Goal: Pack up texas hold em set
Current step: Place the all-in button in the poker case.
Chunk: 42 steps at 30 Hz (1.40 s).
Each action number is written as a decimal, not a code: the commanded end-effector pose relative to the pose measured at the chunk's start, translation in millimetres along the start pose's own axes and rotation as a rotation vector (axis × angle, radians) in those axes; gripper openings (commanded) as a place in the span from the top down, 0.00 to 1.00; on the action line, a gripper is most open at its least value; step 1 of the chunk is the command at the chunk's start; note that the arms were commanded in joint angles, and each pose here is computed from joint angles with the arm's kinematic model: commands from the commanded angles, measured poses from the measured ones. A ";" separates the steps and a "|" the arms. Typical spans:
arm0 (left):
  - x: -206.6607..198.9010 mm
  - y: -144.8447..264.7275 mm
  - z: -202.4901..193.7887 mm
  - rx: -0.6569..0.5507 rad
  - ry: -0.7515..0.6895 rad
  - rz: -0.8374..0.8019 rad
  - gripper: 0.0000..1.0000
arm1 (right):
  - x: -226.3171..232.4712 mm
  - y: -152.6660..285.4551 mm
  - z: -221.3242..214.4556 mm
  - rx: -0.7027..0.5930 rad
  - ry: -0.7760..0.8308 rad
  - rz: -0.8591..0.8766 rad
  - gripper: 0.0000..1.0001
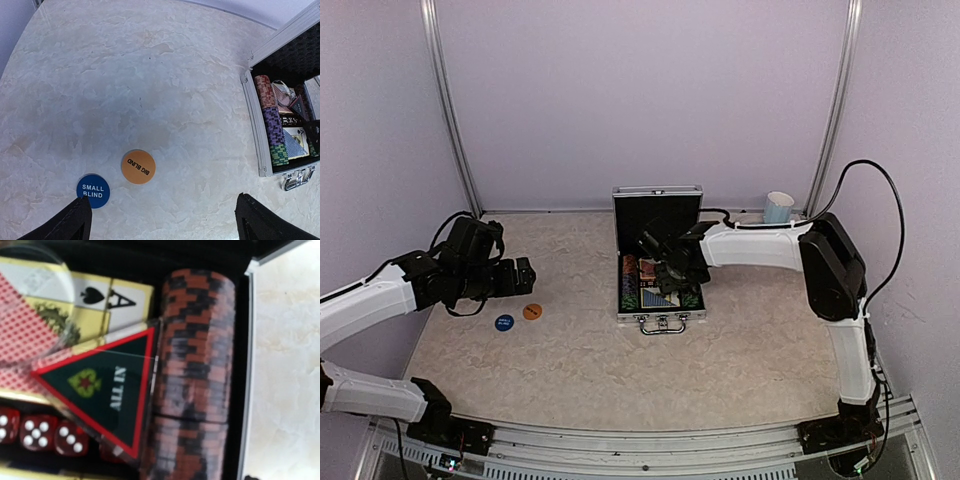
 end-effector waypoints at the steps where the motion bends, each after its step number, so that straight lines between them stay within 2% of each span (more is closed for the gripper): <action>1: 6.3 -2.1 -1.6 -0.001 -0.007 0.029 0.01 | -10.3 -12.0 4.7 0.008 -0.033 -0.044 0.29; 13: 6.7 -5.2 -3.9 0.011 -0.011 0.035 0.01 | -13.7 -30.0 8.1 0.022 -0.043 -0.056 0.29; 24: 7.6 -5.5 -3.9 0.009 -0.011 0.039 0.01 | -15.8 -22.9 17.4 -0.008 -0.060 -0.032 0.28; 28: 8.7 -6.4 -4.6 0.011 -0.013 0.046 0.01 | -12.9 -0.7 17.7 -0.049 -0.065 0.024 0.23; 33: 10.6 -7.0 -7.6 0.022 -0.021 0.078 0.01 | -17.6 34.9 13.8 -0.098 -0.072 0.085 0.08; 36: 13.8 -7.8 -20.7 0.088 0.005 0.110 0.01 | -24.1 51.0 1.8 -0.112 -0.084 0.122 0.02; 42: 24.9 -20.3 -58.9 0.207 0.058 0.161 0.01 | -38.4 79.6 -18.7 -0.160 -0.121 0.194 0.01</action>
Point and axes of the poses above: each gripper's point midway between its finger pads, its own y axis back along the fingers, its own x axis along the line the jaws close on, z = x × y, the point moved 1 cm from there along y, back along the fingers, and after that the axes turned 10 degrees about y, right-handed, at the moved point
